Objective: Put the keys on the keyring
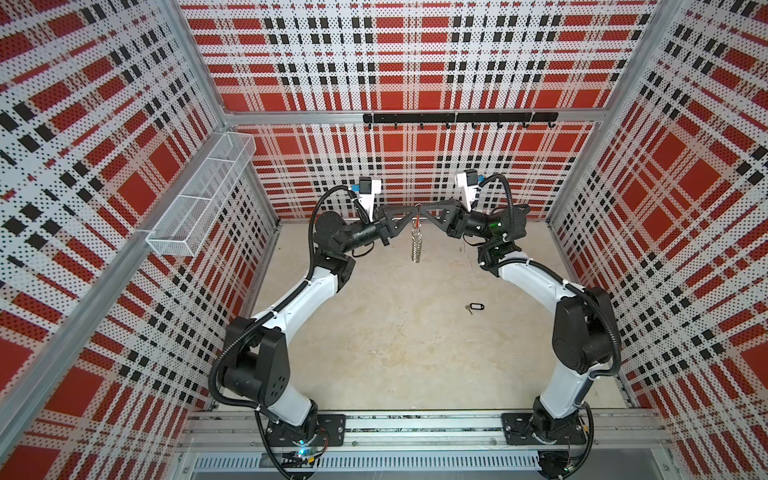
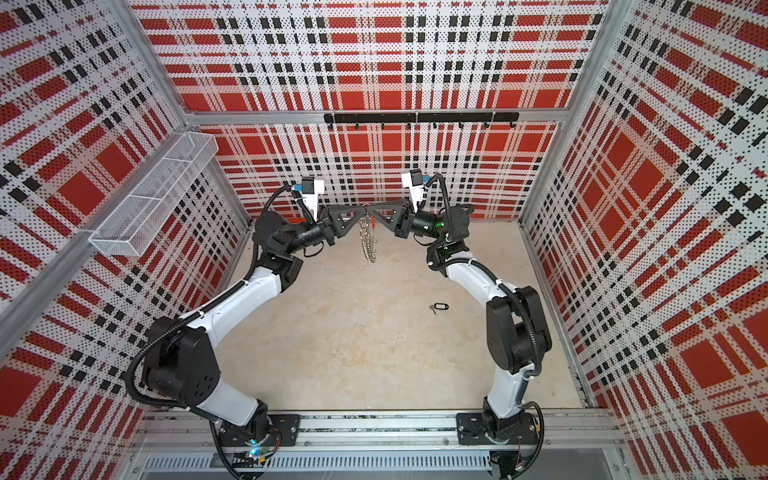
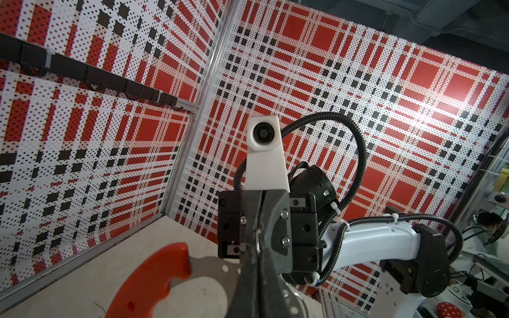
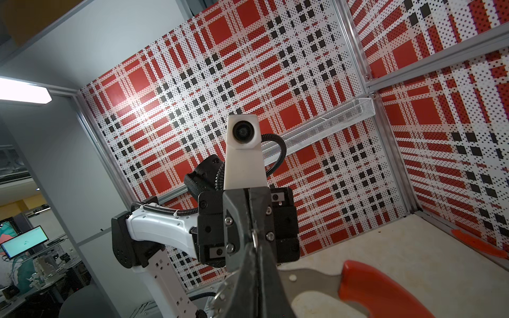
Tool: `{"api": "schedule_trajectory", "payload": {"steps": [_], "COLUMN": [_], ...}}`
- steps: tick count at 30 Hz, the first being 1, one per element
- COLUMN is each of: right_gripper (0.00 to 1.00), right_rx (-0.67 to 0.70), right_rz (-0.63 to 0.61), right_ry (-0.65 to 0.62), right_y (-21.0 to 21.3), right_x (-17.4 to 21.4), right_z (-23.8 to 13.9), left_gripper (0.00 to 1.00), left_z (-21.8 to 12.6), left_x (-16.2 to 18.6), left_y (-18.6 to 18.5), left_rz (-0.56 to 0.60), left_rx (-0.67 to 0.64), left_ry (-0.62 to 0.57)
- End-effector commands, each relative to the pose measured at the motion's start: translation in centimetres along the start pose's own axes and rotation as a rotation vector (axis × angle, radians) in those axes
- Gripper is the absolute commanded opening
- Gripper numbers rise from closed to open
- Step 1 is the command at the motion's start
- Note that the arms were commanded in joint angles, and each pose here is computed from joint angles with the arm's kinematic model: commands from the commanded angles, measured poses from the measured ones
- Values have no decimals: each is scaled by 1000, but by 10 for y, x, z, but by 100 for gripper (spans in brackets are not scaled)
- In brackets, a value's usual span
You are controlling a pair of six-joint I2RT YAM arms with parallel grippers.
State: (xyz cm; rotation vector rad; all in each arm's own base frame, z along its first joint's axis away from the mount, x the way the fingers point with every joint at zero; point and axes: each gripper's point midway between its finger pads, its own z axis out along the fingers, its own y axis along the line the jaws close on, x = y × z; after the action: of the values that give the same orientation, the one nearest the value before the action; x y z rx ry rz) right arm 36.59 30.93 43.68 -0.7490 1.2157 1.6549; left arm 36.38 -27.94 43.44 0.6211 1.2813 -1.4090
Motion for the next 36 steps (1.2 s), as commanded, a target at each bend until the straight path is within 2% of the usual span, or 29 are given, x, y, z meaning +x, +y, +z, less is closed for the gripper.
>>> {"api": "schedule_trajectory", "payload": {"steps": [1,4,6,11,14,16,17,19,21,24,27,30,34,36], "right_gripper": [10,18,36,45,49,50,51,52,52,50,49,51,53,52], "right_rx": [-35,-19,-8,75,212,411,552,923,1245,1512,1693,1769,1587,1518], "right_rz": [-59,-60,-64,-85,-91,-82,-112,-127,-127,-98,-82,0,162,219], "right_ry": [-25,-22,-20,-42,-88,-107,-118,-54,-3,34,59,96,322,388], "right_y": [17,14,14,6,-8,-30,-41,-73,-85,-81,-66,-59,-74,-80], "right_x": [-15,-13,-13,-19,-28,-28,-29,-10,12,50,81,114,182,210], "right_z": [5,5,4,-9,-38,-66,-83,-128,-180,-243,-289,-313,-294,-289], "left_gripper": [0,0,0,0,0,0,0,0,0,0,0,0,0,0], "left_z": [5,4,1,-2,-3,-4,-6,-10,-15,-21,-29,-38,-48,-54], "left_x": [-5,-6,-9,-5,-1,1,3,10,21,41,59,77,100,108], "left_y": [-14,-14,-12,-1,1,3,5,10,16,24,34,39,41,44], "left_rz": [50,66,86,125,126,118,115,116,119,74,15,3,34,32], "left_rx": [58,47,21,-67,-84,-104,-124,-172,-233,-297,-385,-446,-461,-478], "left_ry": [6,-3,-20,-20,-22,-28,-35,-41,-45,-46,-60,-54,-2,12]}}
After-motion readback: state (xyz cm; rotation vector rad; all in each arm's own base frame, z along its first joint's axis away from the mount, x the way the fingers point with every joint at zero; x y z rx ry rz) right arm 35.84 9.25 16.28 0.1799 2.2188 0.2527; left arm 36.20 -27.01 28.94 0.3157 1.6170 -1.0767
